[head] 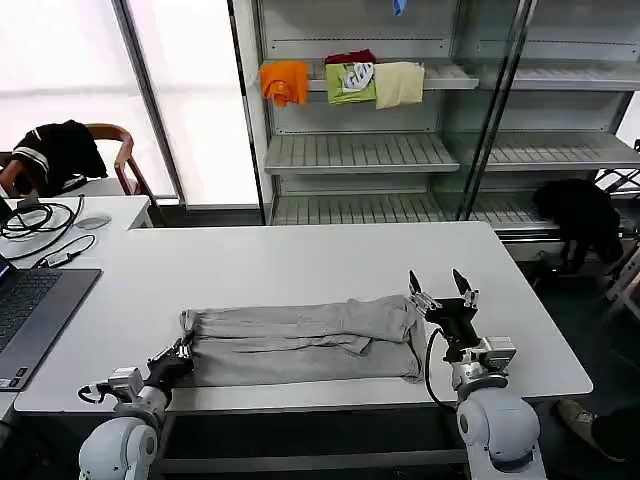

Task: Fold and organize the clothes.

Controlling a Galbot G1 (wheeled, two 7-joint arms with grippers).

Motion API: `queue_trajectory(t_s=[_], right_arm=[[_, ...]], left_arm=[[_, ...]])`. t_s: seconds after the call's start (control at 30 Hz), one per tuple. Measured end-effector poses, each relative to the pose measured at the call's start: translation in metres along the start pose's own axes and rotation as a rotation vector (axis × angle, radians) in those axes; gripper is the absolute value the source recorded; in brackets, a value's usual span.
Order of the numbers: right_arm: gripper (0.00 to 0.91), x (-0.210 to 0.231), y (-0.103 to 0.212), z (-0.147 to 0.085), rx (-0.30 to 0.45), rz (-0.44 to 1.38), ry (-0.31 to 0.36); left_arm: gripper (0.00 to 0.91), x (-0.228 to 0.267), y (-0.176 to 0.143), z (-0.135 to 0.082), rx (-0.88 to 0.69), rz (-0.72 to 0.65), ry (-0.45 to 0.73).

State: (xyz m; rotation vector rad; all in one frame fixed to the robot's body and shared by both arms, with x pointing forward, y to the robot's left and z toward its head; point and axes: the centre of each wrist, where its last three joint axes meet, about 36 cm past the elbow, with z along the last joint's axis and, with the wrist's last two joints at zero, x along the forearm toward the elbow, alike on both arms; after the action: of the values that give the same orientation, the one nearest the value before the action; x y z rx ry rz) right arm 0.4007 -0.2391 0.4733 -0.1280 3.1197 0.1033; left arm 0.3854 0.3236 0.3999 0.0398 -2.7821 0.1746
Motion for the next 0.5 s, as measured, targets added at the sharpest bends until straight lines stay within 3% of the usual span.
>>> queue_trajectory(t_s=[0.27, 0.5], right_arm=[[0.907, -0.003, -0.004, 0.002, -0.001, -0.001, 0.006], [0.907, -0.003, -0.007, 0.007, -0.001, 0.002, 0.019]], left_arm=[[0.0, 0.007, 0.027, -0.017, -0.116, -0.056, -0.044], [0.0, 0.017, 0.085, -0.062, -0.334, -0.178, -0.117]])
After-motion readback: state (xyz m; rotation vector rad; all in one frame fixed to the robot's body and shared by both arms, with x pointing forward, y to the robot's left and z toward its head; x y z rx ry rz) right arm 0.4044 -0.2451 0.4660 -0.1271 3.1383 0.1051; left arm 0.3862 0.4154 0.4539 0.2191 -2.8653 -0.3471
